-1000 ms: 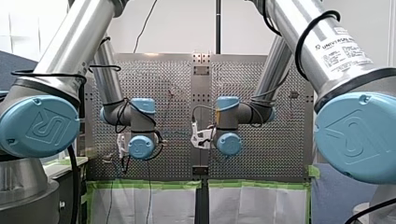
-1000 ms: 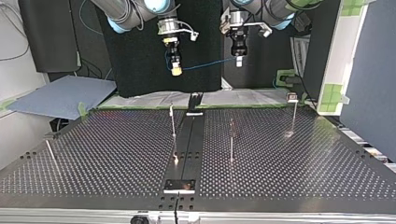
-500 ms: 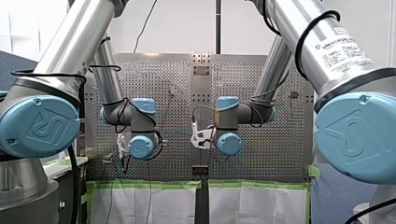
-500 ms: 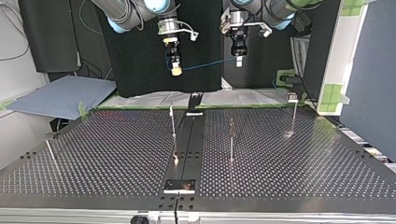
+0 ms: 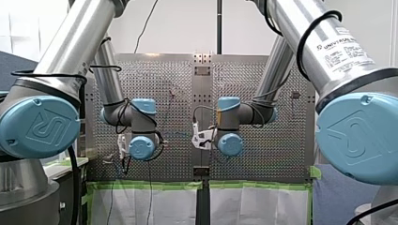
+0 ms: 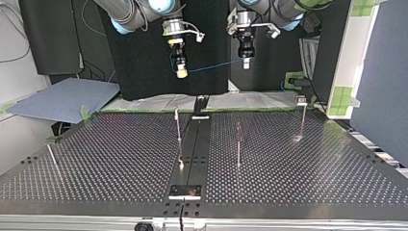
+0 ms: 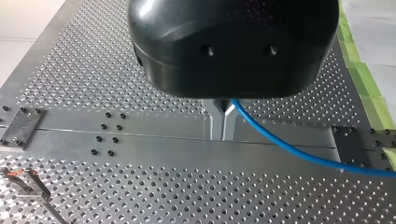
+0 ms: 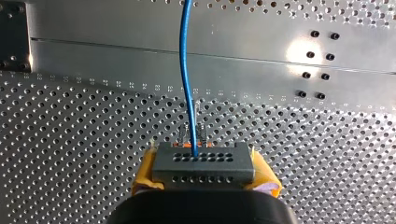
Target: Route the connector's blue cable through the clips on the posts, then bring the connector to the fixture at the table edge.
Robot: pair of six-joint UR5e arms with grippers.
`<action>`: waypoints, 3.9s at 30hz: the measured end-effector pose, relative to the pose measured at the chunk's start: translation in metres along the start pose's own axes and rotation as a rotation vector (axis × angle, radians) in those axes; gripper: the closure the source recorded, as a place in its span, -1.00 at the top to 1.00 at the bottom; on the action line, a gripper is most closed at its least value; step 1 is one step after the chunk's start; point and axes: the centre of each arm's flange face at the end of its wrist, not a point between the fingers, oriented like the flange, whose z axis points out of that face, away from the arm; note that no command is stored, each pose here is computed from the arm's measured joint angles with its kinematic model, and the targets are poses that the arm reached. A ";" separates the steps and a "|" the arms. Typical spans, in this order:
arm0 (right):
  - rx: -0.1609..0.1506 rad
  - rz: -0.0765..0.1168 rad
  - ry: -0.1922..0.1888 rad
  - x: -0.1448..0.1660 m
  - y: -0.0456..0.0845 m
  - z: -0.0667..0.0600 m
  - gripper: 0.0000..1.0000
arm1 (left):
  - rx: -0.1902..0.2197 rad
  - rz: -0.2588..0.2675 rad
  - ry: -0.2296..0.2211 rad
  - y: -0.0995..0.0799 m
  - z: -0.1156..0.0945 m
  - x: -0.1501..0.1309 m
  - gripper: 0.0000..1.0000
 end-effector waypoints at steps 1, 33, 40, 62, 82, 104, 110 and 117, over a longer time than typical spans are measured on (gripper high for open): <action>0.000 0.000 0.000 0.000 0.000 0.000 -1.00 | 0.000 0.000 0.000 0.000 0.000 0.000 -1.00; 0.000 0.000 0.000 0.000 0.000 0.000 -1.00 | 0.000 0.000 0.000 0.000 0.000 0.000 -1.00; 0.000 0.000 0.000 0.000 0.000 0.000 -1.00 | 0.000 0.000 0.000 0.000 0.000 0.000 -1.00; 0.004 -0.010 -0.029 -0.010 -0.001 0.002 -1.00 | -0.001 -0.005 -0.006 0.000 0.001 -0.001 -1.00; 0.011 -0.030 -0.100 -0.030 -0.001 -0.005 -1.00 | -0.001 -0.007 -0.004 -0.001 0.002 0.000 -1.00; 0.011 -0.030 -0.100 -0.030 -0.001 -0.005 -1.00 | 0.118 -0.073 0.018 -0.068 -0.009 0.009 -1.00; 0.011 -0.025 -0.105 -0.031 -0.004 -0.005 -1.00 | 0.103 -0.090 0.011 -0.068 -0.001 0.010 -1.00; -0.026 0.031 -0.078 -0.004 -0.010 0.010 -1.00 | 0.064 -0.153 -0.006 -0.064 0.025 -0.005 -1.00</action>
